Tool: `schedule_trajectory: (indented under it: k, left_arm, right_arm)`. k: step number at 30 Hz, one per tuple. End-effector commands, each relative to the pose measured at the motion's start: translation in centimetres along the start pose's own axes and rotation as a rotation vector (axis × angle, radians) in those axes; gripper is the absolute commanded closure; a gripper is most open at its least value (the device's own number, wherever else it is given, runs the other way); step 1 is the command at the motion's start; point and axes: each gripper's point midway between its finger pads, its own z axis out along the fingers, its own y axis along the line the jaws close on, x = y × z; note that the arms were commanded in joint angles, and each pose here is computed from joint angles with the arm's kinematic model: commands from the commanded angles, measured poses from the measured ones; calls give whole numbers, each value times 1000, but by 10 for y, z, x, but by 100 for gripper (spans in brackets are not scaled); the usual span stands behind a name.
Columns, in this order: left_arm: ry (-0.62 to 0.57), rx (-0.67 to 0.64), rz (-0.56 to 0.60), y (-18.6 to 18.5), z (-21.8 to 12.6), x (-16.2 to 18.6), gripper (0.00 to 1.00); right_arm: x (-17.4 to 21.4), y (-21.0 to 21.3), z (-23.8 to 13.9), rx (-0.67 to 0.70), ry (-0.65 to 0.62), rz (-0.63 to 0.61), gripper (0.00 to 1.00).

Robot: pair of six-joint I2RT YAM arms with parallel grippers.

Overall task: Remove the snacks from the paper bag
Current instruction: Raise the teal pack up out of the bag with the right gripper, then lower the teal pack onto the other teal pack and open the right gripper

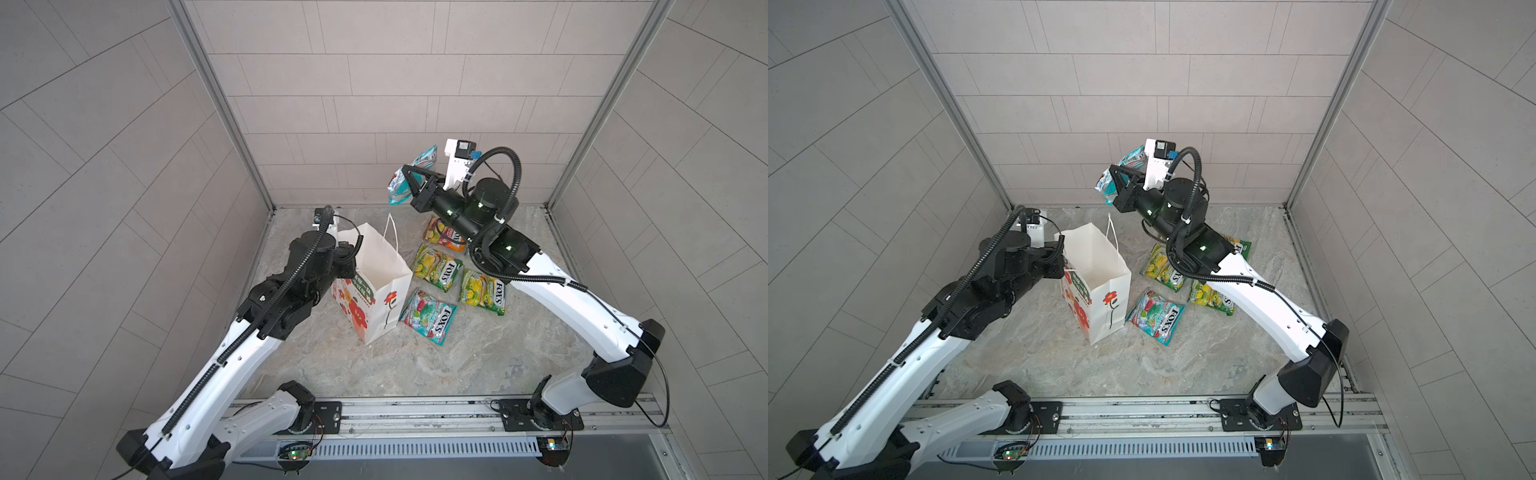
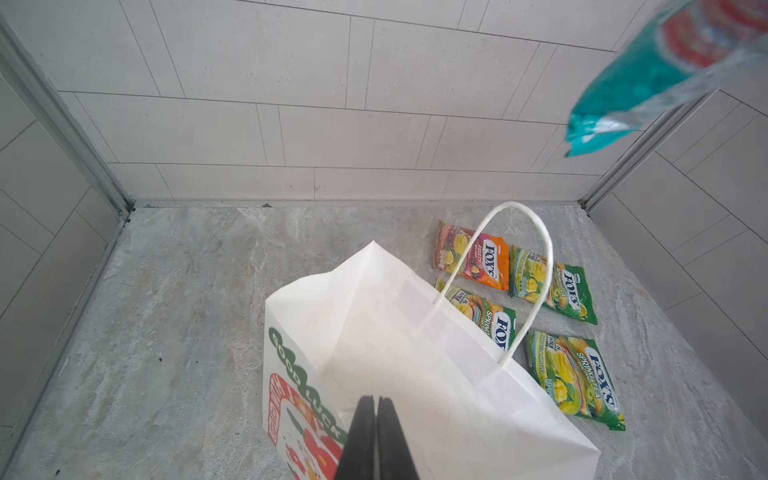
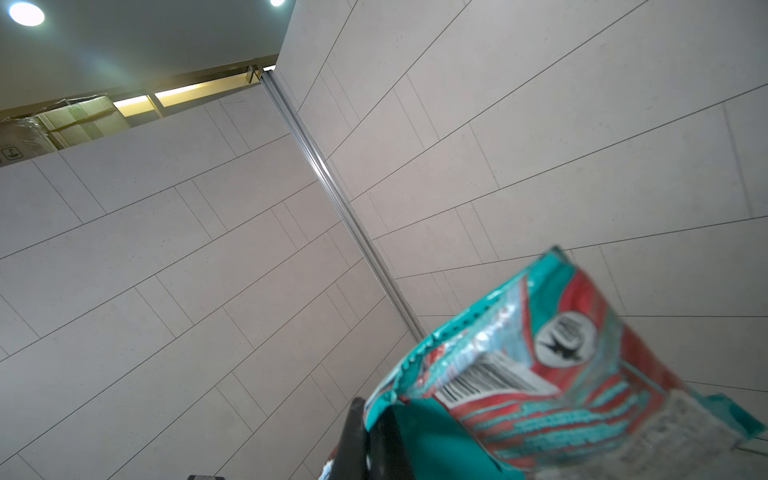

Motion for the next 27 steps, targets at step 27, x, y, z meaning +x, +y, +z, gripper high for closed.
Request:
schedule_trajectory:
  k: [27]
  left_arm:
    - [-93, 121, -35, -3, 33, -48, 100]
  right_arm:
    - [99, -166, -235, 687, 572, -100, 100]
